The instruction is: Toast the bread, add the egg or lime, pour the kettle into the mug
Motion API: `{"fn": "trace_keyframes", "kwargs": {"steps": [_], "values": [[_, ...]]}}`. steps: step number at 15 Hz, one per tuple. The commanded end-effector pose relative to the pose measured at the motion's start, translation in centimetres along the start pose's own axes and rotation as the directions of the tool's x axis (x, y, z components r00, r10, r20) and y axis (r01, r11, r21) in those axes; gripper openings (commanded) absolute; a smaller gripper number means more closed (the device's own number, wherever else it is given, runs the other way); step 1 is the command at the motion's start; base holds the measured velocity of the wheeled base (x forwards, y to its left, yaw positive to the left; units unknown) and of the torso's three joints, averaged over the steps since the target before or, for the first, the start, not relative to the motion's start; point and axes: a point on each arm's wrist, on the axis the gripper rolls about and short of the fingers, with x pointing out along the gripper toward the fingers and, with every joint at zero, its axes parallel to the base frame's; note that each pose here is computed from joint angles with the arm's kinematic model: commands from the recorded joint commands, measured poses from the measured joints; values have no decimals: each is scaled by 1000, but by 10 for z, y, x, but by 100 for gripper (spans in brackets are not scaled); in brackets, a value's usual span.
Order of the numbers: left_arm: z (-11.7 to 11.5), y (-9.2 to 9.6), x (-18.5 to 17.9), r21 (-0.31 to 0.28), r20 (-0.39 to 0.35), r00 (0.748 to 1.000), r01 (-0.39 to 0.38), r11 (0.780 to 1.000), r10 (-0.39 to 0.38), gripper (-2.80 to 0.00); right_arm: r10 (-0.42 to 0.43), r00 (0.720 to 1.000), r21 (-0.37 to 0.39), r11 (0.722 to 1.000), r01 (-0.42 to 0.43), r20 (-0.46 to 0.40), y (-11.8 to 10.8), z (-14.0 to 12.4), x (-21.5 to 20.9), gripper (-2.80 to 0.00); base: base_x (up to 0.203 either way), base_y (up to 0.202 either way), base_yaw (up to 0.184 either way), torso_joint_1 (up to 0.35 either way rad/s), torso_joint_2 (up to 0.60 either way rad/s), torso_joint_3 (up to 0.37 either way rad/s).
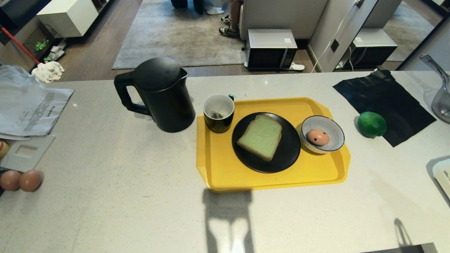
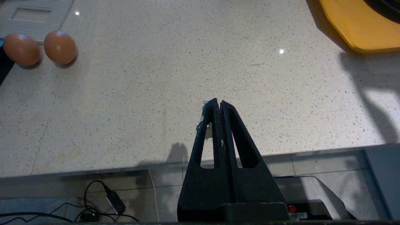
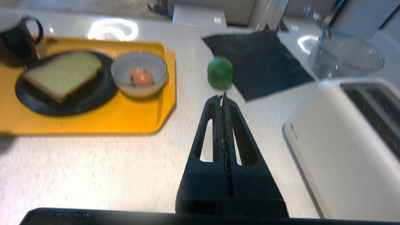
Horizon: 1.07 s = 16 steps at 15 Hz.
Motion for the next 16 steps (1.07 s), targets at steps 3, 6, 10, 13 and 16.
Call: {"fn": "trace_keyframes", "kwargs": {"steps": [3,6,10,13,16], "values": [[-5,0,1,1,-14,1000,0,1000,0,-280,12,1000,-1,1000,-12,-10,0,-14,-15,-280,0,0,0,0,0,0],[-5,0,1,0,-14,1000,0,1000,0,-280,39,999,-9,999,-39,17,1,-16,-20,-280,0,0,0,0,0,0],[-5,0,1,0,-14,1000,0,1000,0,-280,35,999,-6,999,-35,38,0,-14,-20,-280,0,0,0,0,0,0],[-5,0,1,0,-14,1000,0,1000,0,-280,35,996,-8,999,-35,88,0,-9,-21,-280,0,0,0,0,0,0],[-5,0,1,0,-14,1000,0,1000,0,-280,38,997,-21,999,-37,69,0,-11,-21,-280,0,0,0,0,0,0]]}}
